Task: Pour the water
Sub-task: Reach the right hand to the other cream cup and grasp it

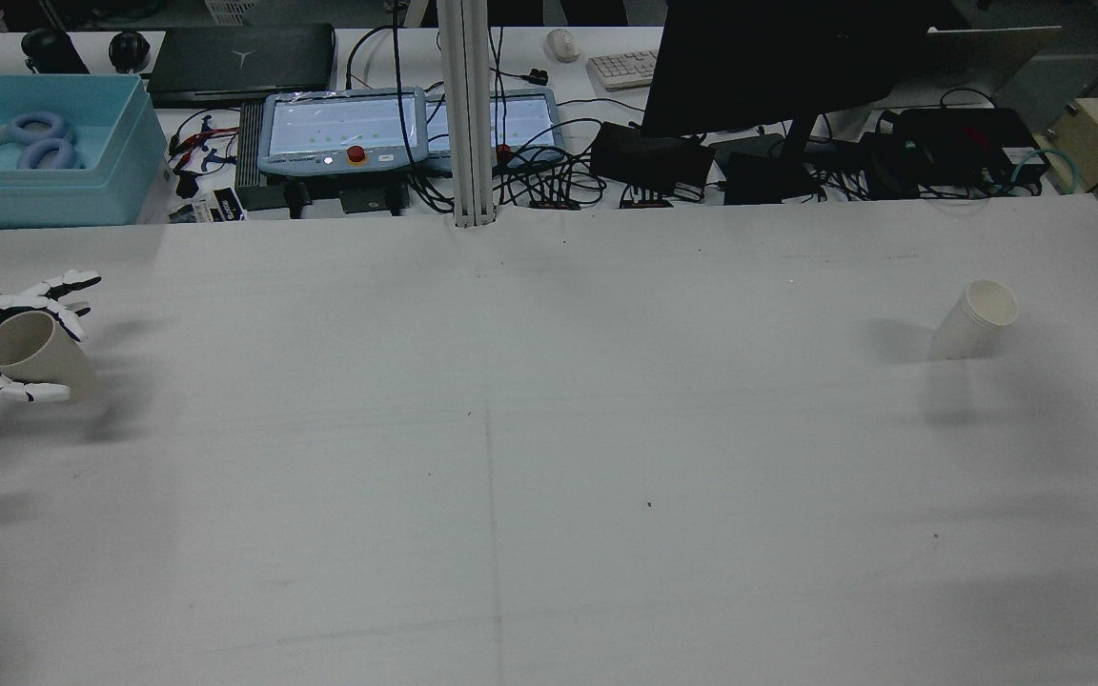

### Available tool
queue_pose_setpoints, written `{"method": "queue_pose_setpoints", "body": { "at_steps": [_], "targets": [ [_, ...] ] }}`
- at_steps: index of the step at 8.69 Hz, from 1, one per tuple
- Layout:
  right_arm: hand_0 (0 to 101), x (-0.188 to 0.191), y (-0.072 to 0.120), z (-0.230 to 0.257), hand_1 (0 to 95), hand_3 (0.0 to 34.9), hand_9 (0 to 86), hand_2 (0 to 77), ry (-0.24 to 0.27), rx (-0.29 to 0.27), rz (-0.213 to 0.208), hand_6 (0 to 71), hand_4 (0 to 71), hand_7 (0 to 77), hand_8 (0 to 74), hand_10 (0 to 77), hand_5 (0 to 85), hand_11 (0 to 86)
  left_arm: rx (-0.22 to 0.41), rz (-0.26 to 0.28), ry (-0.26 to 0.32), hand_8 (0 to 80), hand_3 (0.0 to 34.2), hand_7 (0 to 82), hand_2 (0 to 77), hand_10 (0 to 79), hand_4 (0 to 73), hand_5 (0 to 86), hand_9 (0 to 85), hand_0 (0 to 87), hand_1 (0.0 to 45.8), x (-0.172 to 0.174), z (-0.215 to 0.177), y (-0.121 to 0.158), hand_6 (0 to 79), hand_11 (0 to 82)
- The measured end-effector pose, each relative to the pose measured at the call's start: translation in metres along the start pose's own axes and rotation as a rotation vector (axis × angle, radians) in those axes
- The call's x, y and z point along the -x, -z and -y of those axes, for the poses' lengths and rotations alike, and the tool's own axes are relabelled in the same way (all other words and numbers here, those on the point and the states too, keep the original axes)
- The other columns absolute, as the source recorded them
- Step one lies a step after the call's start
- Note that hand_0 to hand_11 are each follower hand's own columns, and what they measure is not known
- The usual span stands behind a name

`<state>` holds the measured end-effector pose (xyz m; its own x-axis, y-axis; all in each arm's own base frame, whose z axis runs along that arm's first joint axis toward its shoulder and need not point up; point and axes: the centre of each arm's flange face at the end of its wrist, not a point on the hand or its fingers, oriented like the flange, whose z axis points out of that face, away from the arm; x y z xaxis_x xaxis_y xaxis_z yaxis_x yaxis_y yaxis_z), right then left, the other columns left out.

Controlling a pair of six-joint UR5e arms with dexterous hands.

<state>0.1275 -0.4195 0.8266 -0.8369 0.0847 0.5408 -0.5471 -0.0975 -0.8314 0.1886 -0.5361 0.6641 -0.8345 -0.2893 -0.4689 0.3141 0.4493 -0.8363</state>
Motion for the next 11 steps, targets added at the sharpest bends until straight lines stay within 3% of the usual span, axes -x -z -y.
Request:
{"method": "queue_pose_setpoints", "body": {
  "at_steps": [2, 4, 6, 8, 11],
  "targets": [
    [41, -0.026, -0.032, 0.006, 6.5, 0.0, 1.1, 0.5, 0.012, 0.033, -0.027, 0.5, 0.5, 1.6, 2.2, 0.0, 0.5, 0.5, 0.006, -0.033, 0.017, 2.2, 3.9, 15.3, 25.1, 8.2, 52.4, 33.8, 3.8, 57.1, 19.1, -0.025, -0.040, -0.014, 7.1, 14.7],
    [42, -0.044, -0.071, -0.012, 4.9, 0.0, 1.6, 0.5, 0.087, 0.078, -0.043, 0.5, 0.5, 1.1, 2.2, 0.0, 0.5, 0.5, 0.011, -0.064, 0.031, 2.2, 3.7, 15.3, 25.1, 8.2, 52.4, 33.8, 3.8, 56.3, 19.1, -0.043, -0.068, -0.022, 8.7, 14.7],
    [41, -0.076, -0.096, -0.046, 4.9, 0.0, 1.6, 0.5, 0.144, 0.122, -0.035, 0.5, 0.5, 1.1, 2.2, 0.0, 0.5, 0.5, -0.015, -0.087, 0.097, 2.2, 3.7, 16.4, 25.1, 8.2, 52.4, 33.8, 3.8, 58.0, 19.1, -0.052, -0.075, -0.022, 8.2, 14.7],
    [41, -0.125, -0.102, -0.081, 6.5, 0.0, 1.6, 0.5, 0.187, 0.160, -0.045, 0.5, 0.5, 1.1, 0.5, 0.0, 0.0, 0.5, -0.036, -0.098, 0.152, 2.2, 3.7, 16.4, 25.1, 8.2, 52.4, 33.8, 3.8, 57.8, 19.1, -0.060, -0.081, -0.021, 8.7, 13.6],
    [40, -0.174, -0.097, -0.103, 3.8, 0.0, 1.1, 0.5, 0.228, 0.175, -0.067, 0.5, 0.5, 1.1, 0.5, 0.0, 0.5, 0.5, -0.038, -0.103, 0.167, 2.2, 3.8, 16.4, 25.1, 8.2, 52.4, 33.8, 3.8, 57.8, 19.1, -0.065, -0.088, -0.021, 8.2, 13.6]
  ]
}}
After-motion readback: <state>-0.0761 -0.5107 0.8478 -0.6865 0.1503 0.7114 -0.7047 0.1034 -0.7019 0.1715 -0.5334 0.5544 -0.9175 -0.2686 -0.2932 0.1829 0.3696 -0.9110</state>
